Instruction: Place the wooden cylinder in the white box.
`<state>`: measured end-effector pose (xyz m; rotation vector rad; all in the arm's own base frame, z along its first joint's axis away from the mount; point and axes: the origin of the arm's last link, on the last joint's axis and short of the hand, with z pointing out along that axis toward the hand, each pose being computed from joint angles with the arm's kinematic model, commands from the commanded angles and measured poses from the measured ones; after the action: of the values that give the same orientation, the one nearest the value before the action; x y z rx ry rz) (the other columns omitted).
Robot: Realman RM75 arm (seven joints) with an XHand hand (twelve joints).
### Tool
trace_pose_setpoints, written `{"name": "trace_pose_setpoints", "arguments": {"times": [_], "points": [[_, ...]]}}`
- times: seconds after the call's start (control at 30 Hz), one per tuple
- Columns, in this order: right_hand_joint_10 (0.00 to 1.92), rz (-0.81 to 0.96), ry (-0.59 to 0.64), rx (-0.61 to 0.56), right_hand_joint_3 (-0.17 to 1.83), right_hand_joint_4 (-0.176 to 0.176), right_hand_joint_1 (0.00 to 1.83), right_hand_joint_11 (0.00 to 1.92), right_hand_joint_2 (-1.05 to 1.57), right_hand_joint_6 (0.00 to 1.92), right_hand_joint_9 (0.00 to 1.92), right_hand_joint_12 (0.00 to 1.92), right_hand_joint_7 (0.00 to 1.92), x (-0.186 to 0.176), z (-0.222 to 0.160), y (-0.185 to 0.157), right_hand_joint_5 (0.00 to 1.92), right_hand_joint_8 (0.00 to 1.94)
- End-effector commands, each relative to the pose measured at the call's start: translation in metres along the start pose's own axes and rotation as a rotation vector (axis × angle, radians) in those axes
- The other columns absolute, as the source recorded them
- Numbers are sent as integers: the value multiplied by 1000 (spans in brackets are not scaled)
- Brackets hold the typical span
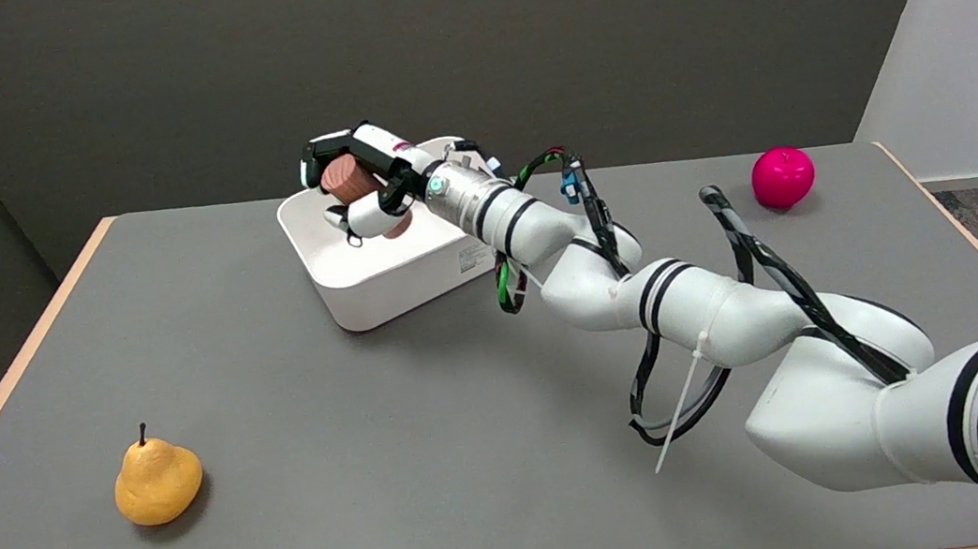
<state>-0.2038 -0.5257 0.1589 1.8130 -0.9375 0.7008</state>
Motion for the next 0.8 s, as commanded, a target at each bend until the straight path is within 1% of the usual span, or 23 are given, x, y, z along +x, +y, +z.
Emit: {"name": "trace_pose_setpoints", "arguments": {"times": [0.03, 0.13, 0.2, 0.33, 0.37, 0.4, 0.43, 0.47, 0.5, 0.53, 0.57, 0.6, 0.63, 0.67, 0.73, 0.77, 0.8], "points": [[1921, 12, 18, -70, 562, -18, 1454, -1, 1072, 1713, 583, 1921, 485, 6, 3, 15, 542, 1757], [1921, -9, 23, -72, 574, -21, 1454, -1, 1066, 1730, 589, 1921, 481, 7, 3, 16, 536, 1761], [1921, -12, 26, -74, 539, -27, 1452, -1, 1085, 1696, 582, 1921, 474, 8, 3, 16, 546, 1758], [1921, 44, 46, -83, 543, -27, 1453, -1, 1082, 1706, 584, 1921, 475, 9, 0, 21, 541, 1757], [1921, 69, 54, -84, 500, -34, 1448, -1, 1109, 1697, 578, 1921, 453, 9, -2, 24, 534, 1760], [1921, 58, 56, -83, 446, -42, 1443, -1, 1143, 1686, 569, 1921, 425, 10, -4, 26, 526, 1765], [1921, 41, 57, -79, 412, -32, 1370, -1, 1192, 1603, 488, 1921, 410, 10, -4, 25, 447, 1815], [1921, -2, 58, -75, 388, -3, 1220, -1, 1266, 1435, 322, 1921, 403, 11, -4, 26, 286, 1917], [1604, -33, 60, -72, 612, 37, 1060, -1, 1149, 1142, 339, 1895, 423, 11, -5, 26, 241, 1474], [1212, -42, 61, -70, 896, 77, 906, -1, 984, 826, 406, 1863, 449, 11, -5, 26, 232, 895], [902, -50, 64, -64, 1004, 91, 764, 22, 862, 618, 314, 1587, 337, 13, -6, 26, 184, 531], [587, -49, 66, -60, 1040, 91, 608, 59, 744, 434, 128, 1146, 141, 13, -6, 25, 111, 224], [427, -49, 66, -59, 1031, 86, 514, 43, 694, 315, 58, 979, 65, 13, -6, 25, 62, 104], [291, -49, 66, -59, 1008, 78, 427, 9, 658, 197, 13, 868, 15, 13, -6, 25, 14, 24], [58, -50, 68, -57, 948, 77, 371, -1, 597, 37, -1, 692, -1, 13, -6, 25, -1, -1], [-1, -49, 69, -57, 932, 77, 361, -1, 581, -1, -1, 637, -1, 14, -7, 26, -1, -1], [-1, -49, 73, -54, 932, 77, 360, -1, 581, -1, -1, 615, -1, 15, -8, 27, -1, -1]]}}
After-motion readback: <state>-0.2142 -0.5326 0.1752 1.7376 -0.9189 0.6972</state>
